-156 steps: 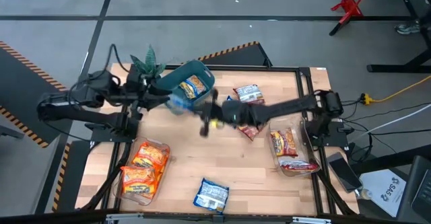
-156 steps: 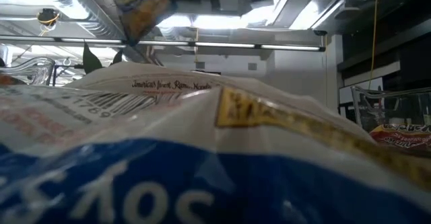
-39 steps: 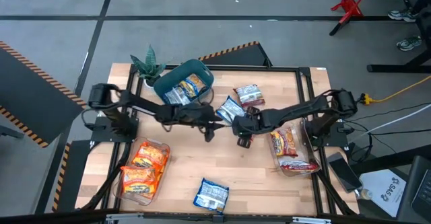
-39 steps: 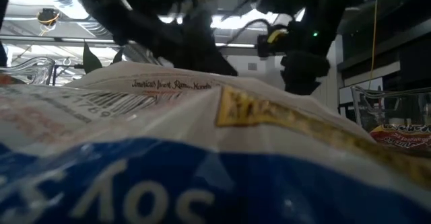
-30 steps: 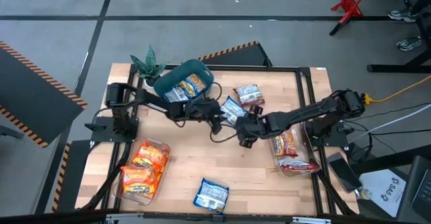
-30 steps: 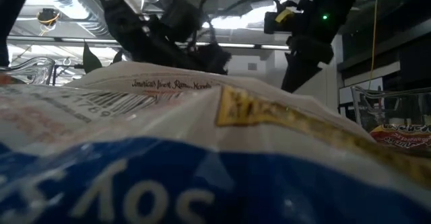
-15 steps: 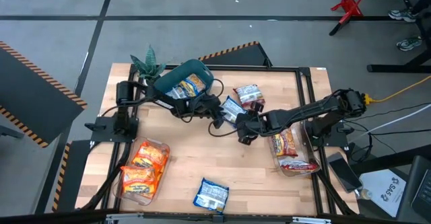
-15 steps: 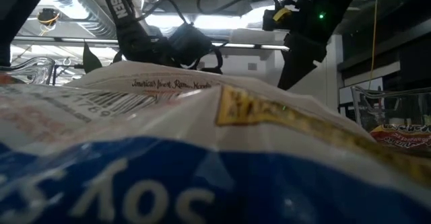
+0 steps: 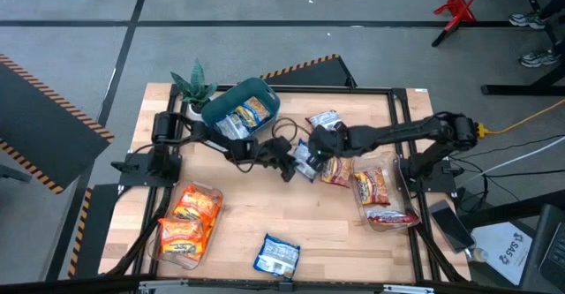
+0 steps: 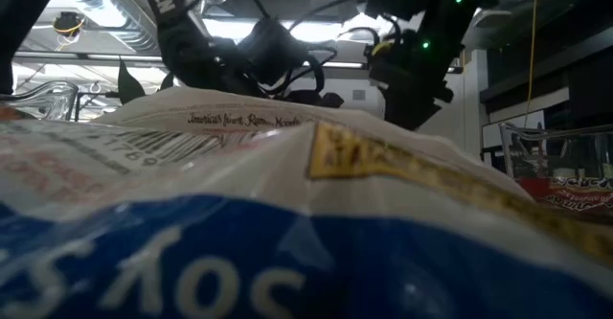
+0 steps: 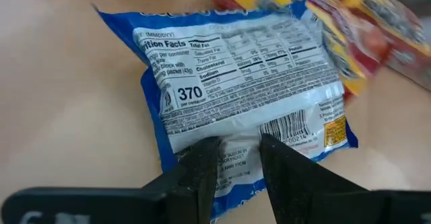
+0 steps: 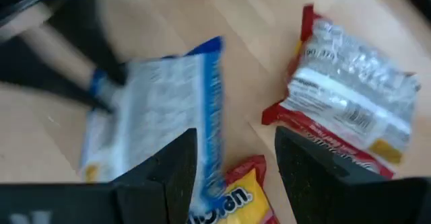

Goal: Sort Maruchan noodles
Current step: Put the blue noodle pack into the blue bin

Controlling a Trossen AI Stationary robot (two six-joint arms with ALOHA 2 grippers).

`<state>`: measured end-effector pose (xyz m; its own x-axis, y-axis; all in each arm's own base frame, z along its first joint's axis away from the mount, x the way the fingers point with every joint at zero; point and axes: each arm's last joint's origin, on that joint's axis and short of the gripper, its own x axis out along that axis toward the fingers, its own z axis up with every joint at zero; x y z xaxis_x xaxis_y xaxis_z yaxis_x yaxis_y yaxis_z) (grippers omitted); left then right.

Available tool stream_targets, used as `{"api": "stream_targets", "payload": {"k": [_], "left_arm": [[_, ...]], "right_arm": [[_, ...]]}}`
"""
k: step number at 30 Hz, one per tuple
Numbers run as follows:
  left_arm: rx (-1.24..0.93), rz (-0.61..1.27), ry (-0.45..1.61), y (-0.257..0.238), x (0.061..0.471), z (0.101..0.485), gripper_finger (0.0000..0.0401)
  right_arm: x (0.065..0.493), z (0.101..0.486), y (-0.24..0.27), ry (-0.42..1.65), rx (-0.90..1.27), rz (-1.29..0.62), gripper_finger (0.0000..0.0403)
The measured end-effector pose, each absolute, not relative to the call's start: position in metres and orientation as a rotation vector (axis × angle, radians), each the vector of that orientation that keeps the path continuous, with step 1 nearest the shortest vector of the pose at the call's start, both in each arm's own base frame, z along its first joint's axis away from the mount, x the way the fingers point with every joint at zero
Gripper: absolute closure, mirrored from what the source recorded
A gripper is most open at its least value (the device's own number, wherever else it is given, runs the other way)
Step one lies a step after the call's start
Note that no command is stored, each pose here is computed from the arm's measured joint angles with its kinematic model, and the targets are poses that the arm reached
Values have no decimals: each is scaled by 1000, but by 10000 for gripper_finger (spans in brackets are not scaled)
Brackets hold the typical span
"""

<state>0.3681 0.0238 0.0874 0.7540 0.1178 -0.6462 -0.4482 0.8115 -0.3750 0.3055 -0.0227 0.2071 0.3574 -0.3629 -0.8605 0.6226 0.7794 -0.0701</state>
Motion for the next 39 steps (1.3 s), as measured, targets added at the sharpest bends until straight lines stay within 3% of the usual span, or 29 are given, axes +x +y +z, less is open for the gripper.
{"api": "stream_targets", "payload": {"k": [7,11,25,39], "left_arm": [[-503,327,741,-7,362,81,296],[-475,348,727,-14,361,80,296],[-509,351,717,-11,361,82,296],[-505,362,710,-12,361,82,296]], "right_arm": [[299,187,-40,1029,473,-580,217],[303,176,-43,924,578,-499,217],[294,223,-38,754,600,-363,216],[311,184,-34,829,731,-314,216]]}}
